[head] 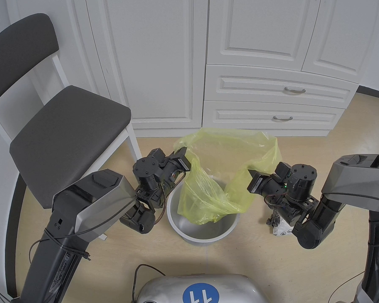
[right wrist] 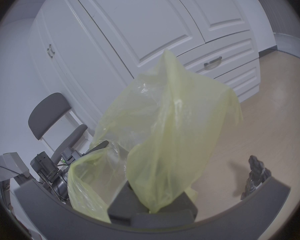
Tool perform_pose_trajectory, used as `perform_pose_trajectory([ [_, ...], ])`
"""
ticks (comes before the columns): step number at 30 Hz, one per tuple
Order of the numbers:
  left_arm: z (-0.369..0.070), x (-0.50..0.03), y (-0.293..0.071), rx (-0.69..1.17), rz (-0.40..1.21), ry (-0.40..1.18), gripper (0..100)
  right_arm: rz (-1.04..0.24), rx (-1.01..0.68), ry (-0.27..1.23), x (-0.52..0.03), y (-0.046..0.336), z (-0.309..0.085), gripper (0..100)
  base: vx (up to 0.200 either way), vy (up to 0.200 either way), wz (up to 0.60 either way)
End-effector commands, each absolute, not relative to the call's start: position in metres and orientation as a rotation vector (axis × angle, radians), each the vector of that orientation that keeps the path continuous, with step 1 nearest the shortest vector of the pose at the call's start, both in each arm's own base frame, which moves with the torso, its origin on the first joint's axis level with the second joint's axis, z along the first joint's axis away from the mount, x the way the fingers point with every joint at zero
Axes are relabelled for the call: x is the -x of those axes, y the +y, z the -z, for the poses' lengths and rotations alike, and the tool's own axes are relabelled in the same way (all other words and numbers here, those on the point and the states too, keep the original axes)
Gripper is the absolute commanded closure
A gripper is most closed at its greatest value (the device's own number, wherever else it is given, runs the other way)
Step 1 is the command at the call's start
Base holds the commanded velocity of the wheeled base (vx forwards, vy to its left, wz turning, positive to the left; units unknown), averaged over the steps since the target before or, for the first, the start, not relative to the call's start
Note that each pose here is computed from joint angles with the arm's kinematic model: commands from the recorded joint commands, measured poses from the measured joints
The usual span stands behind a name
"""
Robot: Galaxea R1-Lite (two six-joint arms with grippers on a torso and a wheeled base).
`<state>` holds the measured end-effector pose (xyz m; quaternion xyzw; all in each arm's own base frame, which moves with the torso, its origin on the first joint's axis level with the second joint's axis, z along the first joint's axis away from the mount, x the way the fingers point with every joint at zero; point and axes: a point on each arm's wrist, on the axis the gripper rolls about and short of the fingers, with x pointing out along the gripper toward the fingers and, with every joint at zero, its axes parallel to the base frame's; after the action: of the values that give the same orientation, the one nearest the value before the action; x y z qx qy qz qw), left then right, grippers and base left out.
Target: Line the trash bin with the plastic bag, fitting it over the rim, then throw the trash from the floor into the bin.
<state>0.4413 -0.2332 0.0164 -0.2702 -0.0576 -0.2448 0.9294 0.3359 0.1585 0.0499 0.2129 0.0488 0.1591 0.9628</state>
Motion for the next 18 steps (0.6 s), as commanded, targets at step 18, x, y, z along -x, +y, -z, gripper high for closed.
perform_pose_trajectory([
  [18, -0.023, -0.465, -0.239, 0.564, 0.536, -0.115, 100, -0.279, -0.329, 0.095, -0.345, 0.147, -0.036, 100, 0.0, 0.0, 0.0],
])
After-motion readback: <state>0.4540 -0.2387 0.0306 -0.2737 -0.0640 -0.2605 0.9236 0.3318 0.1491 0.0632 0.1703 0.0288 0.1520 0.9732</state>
